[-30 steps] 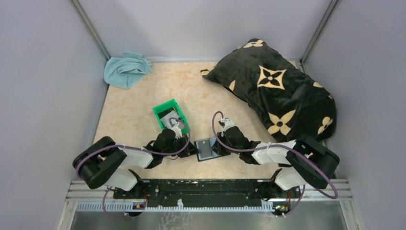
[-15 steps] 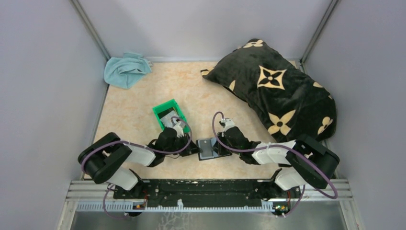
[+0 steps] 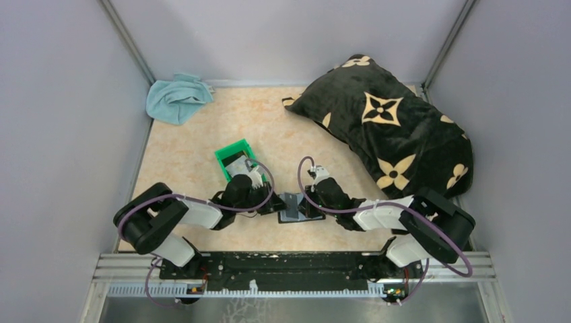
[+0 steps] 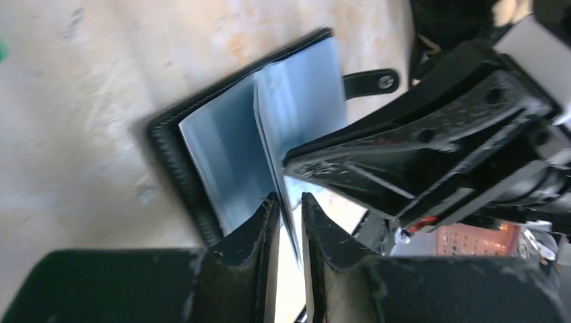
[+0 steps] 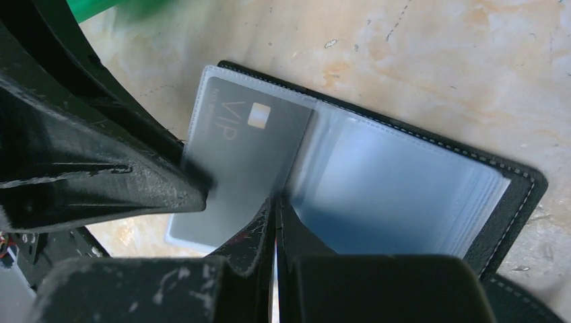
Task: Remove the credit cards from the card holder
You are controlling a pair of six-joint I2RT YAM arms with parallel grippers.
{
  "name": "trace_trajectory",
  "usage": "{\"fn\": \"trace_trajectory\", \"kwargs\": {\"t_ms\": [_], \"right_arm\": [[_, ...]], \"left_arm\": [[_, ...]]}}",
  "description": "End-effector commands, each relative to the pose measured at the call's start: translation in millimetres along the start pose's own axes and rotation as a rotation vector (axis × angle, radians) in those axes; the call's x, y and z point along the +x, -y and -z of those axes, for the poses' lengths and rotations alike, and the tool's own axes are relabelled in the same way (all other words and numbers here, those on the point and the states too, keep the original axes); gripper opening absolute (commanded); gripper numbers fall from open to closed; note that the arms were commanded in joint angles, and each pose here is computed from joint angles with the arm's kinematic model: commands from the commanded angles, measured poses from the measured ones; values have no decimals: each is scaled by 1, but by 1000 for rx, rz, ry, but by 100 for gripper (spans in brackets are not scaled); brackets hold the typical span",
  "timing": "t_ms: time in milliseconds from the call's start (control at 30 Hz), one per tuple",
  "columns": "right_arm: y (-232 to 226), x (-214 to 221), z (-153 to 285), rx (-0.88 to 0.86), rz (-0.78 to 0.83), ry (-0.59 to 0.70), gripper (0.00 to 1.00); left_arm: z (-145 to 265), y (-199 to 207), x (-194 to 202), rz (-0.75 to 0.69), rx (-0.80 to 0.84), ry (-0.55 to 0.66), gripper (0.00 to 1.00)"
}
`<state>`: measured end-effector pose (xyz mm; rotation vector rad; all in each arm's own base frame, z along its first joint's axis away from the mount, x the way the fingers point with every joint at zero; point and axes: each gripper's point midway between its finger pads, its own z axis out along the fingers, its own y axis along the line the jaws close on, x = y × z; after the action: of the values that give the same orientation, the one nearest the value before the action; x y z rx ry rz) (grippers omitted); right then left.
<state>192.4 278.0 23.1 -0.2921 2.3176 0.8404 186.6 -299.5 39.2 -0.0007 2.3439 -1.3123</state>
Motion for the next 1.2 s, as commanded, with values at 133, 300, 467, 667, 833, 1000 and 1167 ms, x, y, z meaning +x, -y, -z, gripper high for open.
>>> {"fn": "trace_trajectory", "kwargs": {"t_ms": [133,300,467,667,833,1000,1167], "right_arm": [[-12,2,0,-59,-6,2,0],[-14,-6,8,-62,-10,39,0],[-9,-25,27,-6,-18,112,3],[-6,-48,48,39,-18,196,34],[-3,-48,45,58,-21,182,42],[-11,-52,39,36,-27,176,42],[-11,-63,47,44,-39,225,40]], "left_arm": [[-4,59,-23,-60,166,31,24],[-6,57,-23,-67,154,28,24],[-8,57,-20,-65,163,18,24],[-11,59,-17,-77,168,10,24],[-15,64,-12,-81,183,-10,24],[-16,64,-9,-81,185,-16,24],[-16,68,-6,-81,197,-25,24]]}}
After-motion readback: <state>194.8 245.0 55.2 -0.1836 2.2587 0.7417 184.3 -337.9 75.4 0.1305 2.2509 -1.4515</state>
